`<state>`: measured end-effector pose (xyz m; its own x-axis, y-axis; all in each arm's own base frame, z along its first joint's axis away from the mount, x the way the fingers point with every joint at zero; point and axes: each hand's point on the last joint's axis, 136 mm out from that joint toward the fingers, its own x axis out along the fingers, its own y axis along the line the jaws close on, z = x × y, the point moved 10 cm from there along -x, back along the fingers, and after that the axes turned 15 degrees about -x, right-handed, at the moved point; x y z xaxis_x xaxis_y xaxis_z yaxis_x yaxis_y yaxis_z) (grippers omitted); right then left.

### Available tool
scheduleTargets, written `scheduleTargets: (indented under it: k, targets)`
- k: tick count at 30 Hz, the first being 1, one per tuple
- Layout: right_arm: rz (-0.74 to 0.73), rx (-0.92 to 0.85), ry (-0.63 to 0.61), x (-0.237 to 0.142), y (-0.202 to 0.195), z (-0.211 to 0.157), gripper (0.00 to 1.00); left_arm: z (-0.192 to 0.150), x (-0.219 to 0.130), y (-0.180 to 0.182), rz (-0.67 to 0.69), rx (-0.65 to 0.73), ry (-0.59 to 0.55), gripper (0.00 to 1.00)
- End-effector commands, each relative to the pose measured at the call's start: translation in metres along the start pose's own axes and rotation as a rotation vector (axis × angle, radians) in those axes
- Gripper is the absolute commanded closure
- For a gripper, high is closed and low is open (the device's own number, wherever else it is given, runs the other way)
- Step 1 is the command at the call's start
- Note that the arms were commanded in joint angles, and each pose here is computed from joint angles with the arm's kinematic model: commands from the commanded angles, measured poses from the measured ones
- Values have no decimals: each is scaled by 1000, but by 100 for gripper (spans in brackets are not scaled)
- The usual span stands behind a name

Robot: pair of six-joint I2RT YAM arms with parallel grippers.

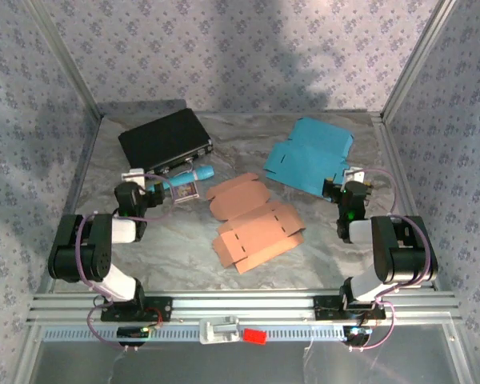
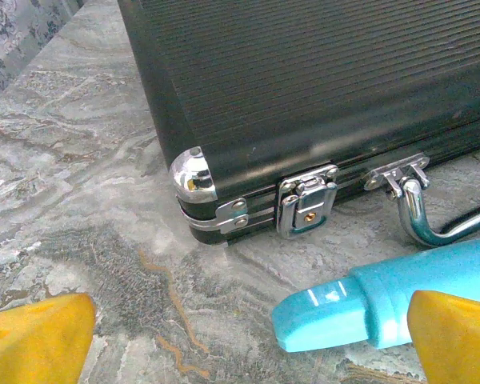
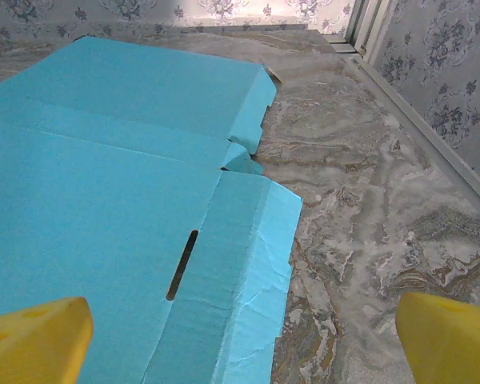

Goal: Fold the paper box

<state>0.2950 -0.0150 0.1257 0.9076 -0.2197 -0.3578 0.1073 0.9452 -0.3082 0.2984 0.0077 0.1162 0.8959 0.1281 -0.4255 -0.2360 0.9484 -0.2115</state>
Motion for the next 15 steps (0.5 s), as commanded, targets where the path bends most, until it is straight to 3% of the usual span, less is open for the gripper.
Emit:
scheduleTargets:
  k: [1,15]
  targets:
    - [-19,-11,8,1,0,-1,1,12,1,-3,-25,-8,-52,0]
    - [-17,-9,9,0,0,-2,1,15,-1,-5,-41,0,-49,0]
